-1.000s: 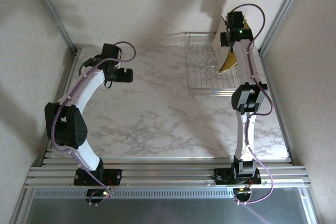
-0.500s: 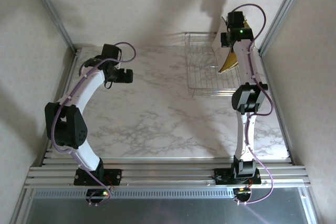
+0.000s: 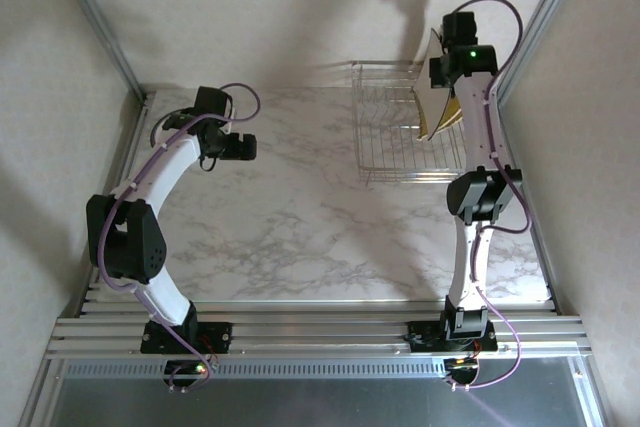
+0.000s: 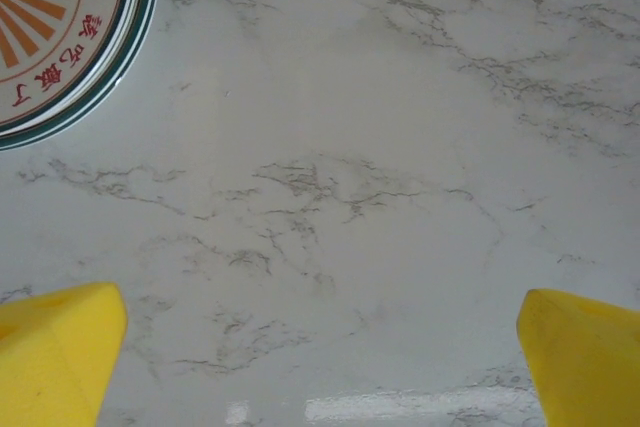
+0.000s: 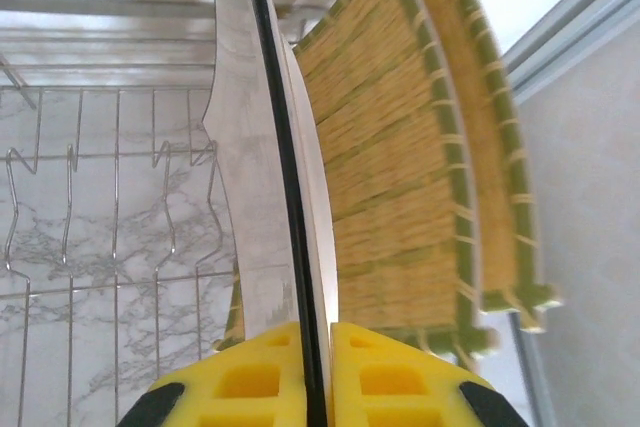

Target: Unload the plates from the dish rack

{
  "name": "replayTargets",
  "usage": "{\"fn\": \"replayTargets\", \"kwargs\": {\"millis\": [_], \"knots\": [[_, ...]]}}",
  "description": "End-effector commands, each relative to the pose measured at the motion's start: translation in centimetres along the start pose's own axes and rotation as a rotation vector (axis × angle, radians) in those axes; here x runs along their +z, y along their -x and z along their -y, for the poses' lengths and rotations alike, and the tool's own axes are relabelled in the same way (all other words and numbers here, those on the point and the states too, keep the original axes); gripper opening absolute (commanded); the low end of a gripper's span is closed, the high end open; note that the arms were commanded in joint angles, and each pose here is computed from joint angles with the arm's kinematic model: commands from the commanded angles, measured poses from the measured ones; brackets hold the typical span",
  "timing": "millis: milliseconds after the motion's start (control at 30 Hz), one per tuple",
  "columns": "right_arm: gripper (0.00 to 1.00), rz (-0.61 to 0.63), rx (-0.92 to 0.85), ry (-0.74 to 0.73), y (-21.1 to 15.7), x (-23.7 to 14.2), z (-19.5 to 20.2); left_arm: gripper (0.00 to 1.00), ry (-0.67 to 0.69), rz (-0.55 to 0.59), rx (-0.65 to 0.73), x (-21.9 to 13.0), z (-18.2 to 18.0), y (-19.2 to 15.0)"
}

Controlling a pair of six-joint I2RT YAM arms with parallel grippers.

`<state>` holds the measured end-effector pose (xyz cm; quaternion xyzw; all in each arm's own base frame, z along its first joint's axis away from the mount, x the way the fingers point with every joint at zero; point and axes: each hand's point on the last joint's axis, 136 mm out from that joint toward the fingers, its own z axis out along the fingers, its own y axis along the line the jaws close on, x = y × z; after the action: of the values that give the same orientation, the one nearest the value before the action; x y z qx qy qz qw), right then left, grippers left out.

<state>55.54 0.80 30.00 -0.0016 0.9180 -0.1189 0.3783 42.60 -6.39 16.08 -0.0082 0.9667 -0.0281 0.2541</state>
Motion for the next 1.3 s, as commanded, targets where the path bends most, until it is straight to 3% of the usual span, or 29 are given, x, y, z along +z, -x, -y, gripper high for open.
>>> {"fn": "replayTargets", "kwargs": {"millis": [0, 233, 467, 800, 1000, 1267], "knots": [[0.00, 0.256, 0.067, -0.032, 5.7, -8.4, 2.7, 1.00, -0.026, 0.005, -0.010, -0.1, 0.6, -0.3], [0.00, 0.284, 0.105, -0.017, 5.1, -12.8, 3.6, 1.00, -0.029, 0.021, -0.012, -0.7, 0.5, -0.5], [0.00, 0.277, 0.200, 0.140, 3.4, -15.9, 1.8, 1.00, -0.008, 0.018, -0.003, -0.8, 0.0, -1.2], [0.00, 0.296, 0.459, 0.589, -0.5, -19.8, -3.3, 0.99, -0.070, 0.068, -0.016, -2.6, 1.0, -0.4], [0.00, 0.291, 0.630, 0.997, -3.8, -19.6, -8.2, 1.00, -0.163, 0.081, -0.019, -2.7, 2.6, -0.5], [0.00, 0.284, 0.739, 1.214, -8.2, -18.1, -10.7, 1.00, -0.259, 0.092, -0.026, -3.1, 4.1, -0.3]]}}
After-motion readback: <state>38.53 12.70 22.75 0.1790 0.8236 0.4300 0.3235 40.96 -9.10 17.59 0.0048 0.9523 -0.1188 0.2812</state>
